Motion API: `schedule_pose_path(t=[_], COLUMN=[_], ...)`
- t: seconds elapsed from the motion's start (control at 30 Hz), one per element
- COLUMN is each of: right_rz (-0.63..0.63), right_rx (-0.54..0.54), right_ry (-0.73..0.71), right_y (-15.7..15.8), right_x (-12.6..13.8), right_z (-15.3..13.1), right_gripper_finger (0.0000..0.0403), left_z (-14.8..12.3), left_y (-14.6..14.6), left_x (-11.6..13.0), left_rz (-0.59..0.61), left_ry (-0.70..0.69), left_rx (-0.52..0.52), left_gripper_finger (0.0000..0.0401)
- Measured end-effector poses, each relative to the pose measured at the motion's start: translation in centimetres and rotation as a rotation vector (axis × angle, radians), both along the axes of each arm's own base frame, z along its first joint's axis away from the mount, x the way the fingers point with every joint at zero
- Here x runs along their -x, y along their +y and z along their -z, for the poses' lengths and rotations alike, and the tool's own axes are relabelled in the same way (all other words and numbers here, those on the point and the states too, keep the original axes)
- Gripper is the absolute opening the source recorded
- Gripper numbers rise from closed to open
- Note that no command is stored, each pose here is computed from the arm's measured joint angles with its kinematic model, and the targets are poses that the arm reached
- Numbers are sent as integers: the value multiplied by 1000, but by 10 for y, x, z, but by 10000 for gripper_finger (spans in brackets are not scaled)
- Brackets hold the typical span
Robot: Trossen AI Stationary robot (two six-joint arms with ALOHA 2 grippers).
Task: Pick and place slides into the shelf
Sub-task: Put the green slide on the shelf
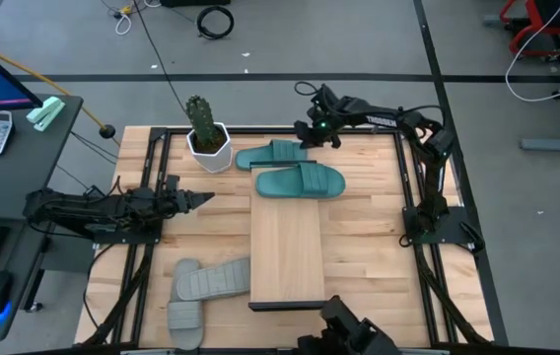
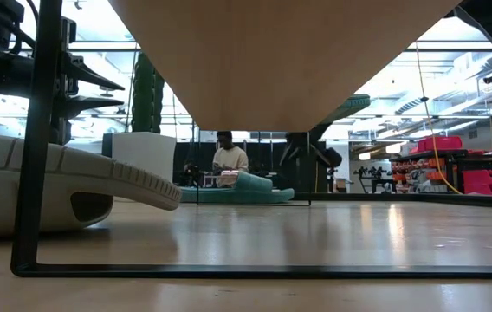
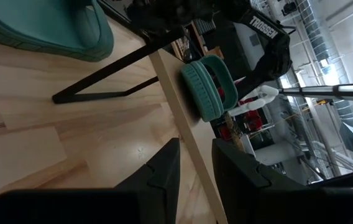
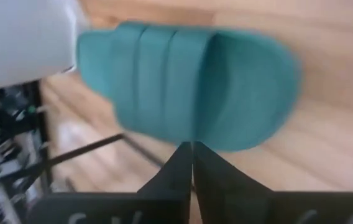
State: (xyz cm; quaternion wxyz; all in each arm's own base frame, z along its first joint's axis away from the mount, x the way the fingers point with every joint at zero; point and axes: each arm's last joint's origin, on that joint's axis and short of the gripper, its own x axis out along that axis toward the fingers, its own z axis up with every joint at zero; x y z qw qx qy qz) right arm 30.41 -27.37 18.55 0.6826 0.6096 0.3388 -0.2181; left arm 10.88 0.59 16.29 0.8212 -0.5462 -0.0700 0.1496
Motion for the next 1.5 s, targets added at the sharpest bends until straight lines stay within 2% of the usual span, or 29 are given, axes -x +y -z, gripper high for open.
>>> schedule_pose_path(t=[0.13, 0.3, 0.5, 0.7, 0.8, 0.93, 1.03, 1.17, 1.33, 1.5], right_rz=[-33, -41, -3, -65, -95, -107, -99, -107, -120, -130], right_rx=[23, 88, 41, -15, 5, 111, 186, 226, 222, 124], right_ry=[-47, -69, -66, -132, -174, -217, -203, -126, 1, 117], right_y=[3, 2, 5, 21, 26, 24, 17, 10, 7, 3], right_x=[-12, -22, -26, -41, -52, -60, -58, -48, -38, -37], right_z=[-14, -29, -30, -34, -46, -70, -83, -90, -76, -46], right_gripper_finger=[42, 86, 156, 209, 214, 206, 195, 184, 181, 181], left_z=[0, 0, 0, 0, 0, 0, 0, 0, 0, 0], left_y=[0, 0, 0, 0, 0, 0, 0, 0, 0, 0], left_x=[0, 0, 0, 0, 0, 0, 0, 0, 0, 0], left_rz=[-1, 0, -1, -1, 0, -1, 0, 0, 0, 13], left_ry=[-3, -3, -4, -5, -5, -5, -5, -5, -4, 1], left_rx=[7, 7, 8, 8, 9, 9, 9, 9, 8, 9], left_gripper_finger=[99, 100, 98, 100, 99, 100, 100, 101, 101, 101])
